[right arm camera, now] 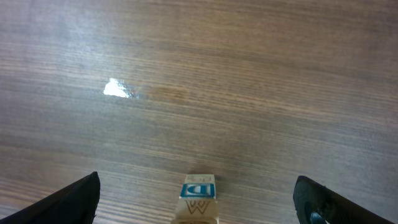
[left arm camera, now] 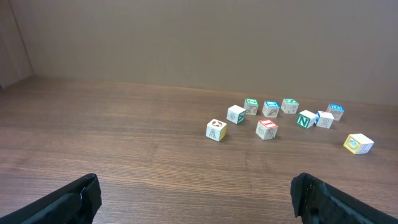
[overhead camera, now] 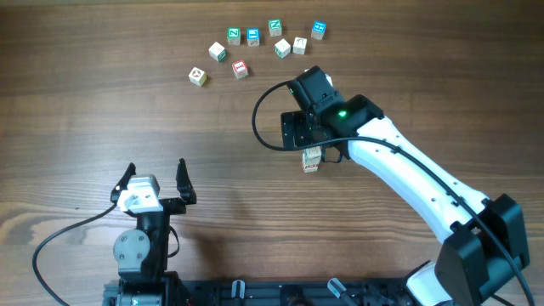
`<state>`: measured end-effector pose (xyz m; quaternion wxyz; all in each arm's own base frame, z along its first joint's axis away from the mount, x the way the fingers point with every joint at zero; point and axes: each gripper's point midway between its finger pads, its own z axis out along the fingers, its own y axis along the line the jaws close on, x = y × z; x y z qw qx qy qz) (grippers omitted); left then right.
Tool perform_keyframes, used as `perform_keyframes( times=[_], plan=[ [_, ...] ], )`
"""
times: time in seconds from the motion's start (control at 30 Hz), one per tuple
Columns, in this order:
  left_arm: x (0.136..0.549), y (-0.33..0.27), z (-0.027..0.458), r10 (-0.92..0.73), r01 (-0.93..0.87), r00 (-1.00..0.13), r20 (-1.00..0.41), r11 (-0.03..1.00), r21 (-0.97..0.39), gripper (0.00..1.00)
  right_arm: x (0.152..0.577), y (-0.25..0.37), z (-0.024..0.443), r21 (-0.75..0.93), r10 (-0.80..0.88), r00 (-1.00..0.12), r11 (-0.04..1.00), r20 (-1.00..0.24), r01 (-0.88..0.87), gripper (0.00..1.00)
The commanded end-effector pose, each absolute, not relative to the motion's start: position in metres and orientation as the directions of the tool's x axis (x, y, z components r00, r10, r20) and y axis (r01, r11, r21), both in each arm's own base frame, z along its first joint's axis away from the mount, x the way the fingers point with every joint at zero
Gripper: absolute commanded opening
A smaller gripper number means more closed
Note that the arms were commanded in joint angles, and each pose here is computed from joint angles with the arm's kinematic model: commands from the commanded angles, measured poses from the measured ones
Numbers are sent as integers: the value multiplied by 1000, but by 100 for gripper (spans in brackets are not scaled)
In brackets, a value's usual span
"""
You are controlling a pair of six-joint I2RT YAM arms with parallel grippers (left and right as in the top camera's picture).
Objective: Form a tower
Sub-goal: 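Open the right gripper and lift away from the stack, then move the right gripper to the cluster above the turtle 3 block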
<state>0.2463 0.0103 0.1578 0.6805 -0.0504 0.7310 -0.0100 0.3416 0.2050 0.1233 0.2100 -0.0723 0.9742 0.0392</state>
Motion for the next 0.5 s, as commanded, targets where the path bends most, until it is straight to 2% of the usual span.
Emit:
perform_keyframes(
  times=[0.0,0.33,0.47],
  plan=[
    [246,14,157,-69,-77,-67,-995,995,-64,100,341,218,126,86,-201,-895,963,-399,-255,100],
    [246,14,157,-69,-78,-67,-995,995,-64,100,344,203,134,235,-143,-935,945,-324,-226,100],
    [246,14,157,-69,-78,-67,-995,995,-64,100,352,190,181,241,-173,-924,934,-341,-264,100]
  ],
)
